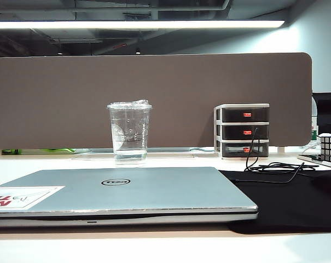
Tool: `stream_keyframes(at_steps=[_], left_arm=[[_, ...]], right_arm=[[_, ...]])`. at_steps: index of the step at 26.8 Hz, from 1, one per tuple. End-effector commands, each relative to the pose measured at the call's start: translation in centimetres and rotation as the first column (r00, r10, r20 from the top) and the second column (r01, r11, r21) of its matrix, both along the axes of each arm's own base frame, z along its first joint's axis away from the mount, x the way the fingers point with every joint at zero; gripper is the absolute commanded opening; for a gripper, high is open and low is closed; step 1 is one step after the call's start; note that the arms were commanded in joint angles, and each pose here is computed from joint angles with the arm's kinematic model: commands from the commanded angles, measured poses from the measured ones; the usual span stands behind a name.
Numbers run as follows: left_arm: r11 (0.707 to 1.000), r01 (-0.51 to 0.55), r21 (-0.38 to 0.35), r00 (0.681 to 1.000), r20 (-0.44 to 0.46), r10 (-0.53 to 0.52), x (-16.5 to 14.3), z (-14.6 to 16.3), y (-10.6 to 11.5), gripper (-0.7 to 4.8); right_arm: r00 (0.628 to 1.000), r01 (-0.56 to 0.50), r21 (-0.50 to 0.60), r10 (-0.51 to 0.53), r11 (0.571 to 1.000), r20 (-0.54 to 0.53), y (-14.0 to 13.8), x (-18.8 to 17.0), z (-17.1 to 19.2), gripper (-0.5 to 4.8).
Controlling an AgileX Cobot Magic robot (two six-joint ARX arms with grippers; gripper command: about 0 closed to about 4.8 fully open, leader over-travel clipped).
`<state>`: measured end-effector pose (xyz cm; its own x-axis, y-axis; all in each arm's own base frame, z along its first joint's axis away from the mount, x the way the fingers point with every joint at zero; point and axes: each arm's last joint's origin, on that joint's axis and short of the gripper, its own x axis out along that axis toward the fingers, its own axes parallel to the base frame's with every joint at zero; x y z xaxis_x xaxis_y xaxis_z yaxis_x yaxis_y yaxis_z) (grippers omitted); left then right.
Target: Pick up the coffee cup and place it on the right side of the laptop.
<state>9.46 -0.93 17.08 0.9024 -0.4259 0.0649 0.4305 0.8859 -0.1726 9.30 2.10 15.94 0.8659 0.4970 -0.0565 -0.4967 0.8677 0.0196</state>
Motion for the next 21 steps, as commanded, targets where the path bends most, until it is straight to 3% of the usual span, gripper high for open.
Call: stream_keyframes(at_steps=[1,6,9,11,13,18,21], left_arm=[[1.000,0.007,-0.011,1.000,0.011,-0.007,-0.1,0.3,0.0,-0.02],[0.999,0.023,-0.022,1.000,0.022,-0.022,-0.1,0.5,-0.1,-0.02],[0.995,0.017,-0.095,1.000,0.000,-0.017,-0.1,0.6,0.0,-0.01],[0.983,-0.023,-0.183,0.999,-0.038,0.017,0.0,0.6,0.1,-0.03],[0.977,-0.001,-0.211,1.000,-0.024,-0.004,-0.1,0.9,0.0,-0.03],[0.980,0.015,-0.196,0.999,0.037,-0.008,-0.4,2.0,0.0,-0.02],[0.990,-0.036,-0.138,0.997,0.062,0.045,-0.7,3.5,0.1,-0.02]], right_arm=[[1.000,-0.024,0.013,0.024,1.000,0.002,0.1,0.0,0.0,-0.01],[1.000,-0.024,0.014,0.024,1.000,0.002,0.1,0.0,0.0,-0.01],[1.000,-0.024,0.014,0.024,1.000,0.002,0.1,0.0,0.0,-0.01],[1.000,-0.024,0.014,0.024,1.000,0.002,0.1,0.0,0.0,-0.01],[1.000,-0.024,0.014,0.024,1.000,0.002,0.1,0.0,0.0,-0.01],[1.000,-0.024,0.014,0.024,1.000,0.002,0.1,0.0,0.0,-0.01],[1.000,-0.024,0.014,0.024,1.000,0.002,0.1,0.0,0.0,-0.01]])
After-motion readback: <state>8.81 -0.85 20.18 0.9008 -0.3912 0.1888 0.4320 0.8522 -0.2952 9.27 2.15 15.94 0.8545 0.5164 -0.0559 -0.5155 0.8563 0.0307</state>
